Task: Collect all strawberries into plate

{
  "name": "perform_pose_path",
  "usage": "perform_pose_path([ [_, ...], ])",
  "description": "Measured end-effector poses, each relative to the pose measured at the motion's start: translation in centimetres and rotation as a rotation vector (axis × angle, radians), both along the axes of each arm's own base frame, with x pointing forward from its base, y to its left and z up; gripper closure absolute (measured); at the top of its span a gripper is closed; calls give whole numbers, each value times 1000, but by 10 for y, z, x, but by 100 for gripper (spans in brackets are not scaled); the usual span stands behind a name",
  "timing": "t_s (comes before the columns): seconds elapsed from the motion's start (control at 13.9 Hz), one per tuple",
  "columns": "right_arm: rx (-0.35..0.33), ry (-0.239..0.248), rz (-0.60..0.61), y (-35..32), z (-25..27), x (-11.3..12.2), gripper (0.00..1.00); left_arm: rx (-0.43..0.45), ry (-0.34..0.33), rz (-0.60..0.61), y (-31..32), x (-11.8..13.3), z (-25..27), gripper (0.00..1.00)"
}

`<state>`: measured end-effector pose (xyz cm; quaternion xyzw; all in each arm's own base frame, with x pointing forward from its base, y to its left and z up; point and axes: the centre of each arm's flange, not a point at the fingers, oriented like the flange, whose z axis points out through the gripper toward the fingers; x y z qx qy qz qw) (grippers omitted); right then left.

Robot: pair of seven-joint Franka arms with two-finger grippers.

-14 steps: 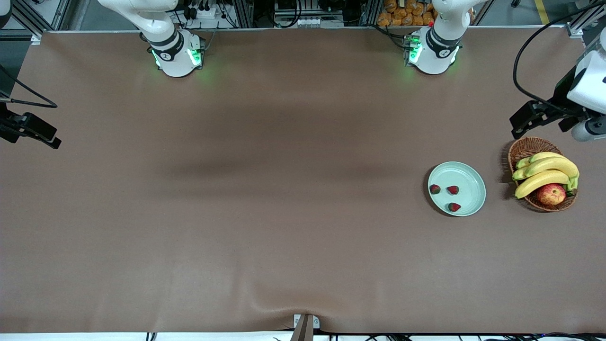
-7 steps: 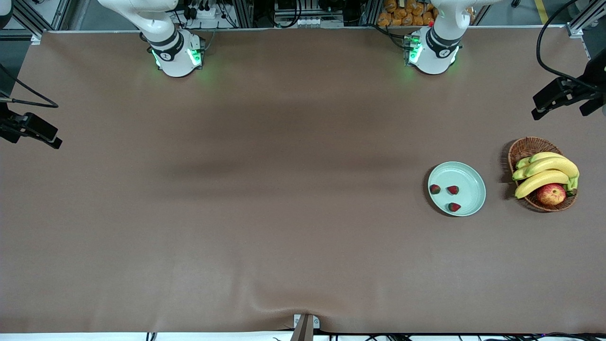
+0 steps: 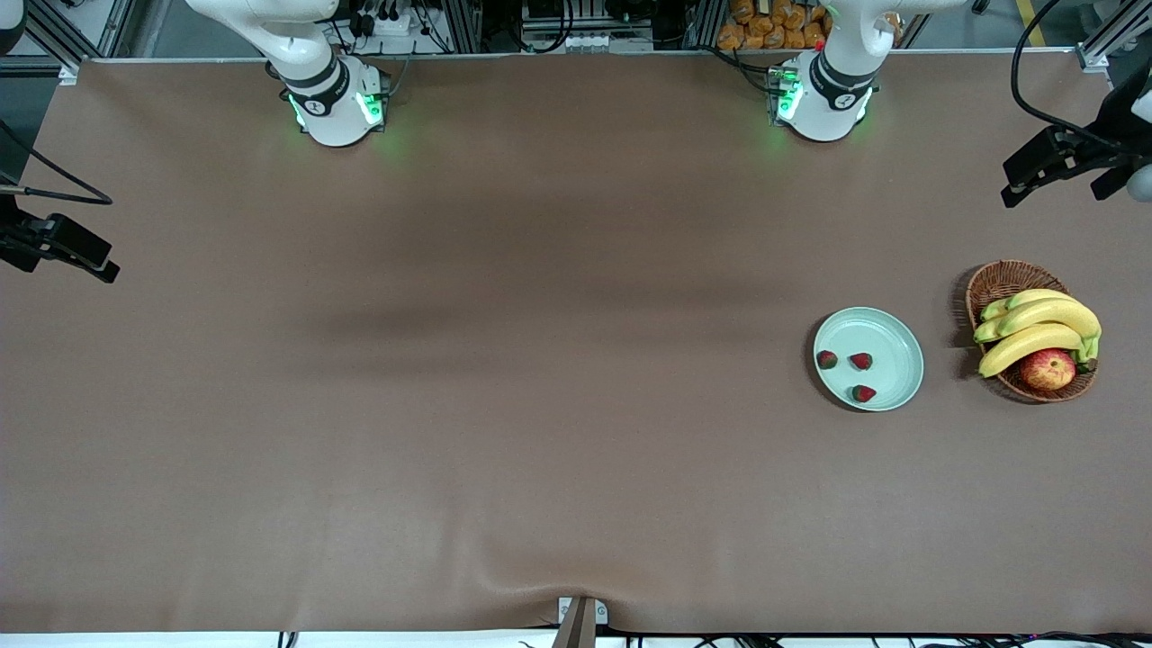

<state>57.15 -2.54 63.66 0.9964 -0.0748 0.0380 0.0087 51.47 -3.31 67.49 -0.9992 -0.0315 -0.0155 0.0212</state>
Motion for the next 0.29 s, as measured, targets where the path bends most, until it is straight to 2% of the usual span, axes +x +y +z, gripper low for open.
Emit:
perform_pose_path([
  [0.29, 0, 0, 1, 0, 0, 0, 0, -8, 0, 24, 17, -2, 1, 0],
])
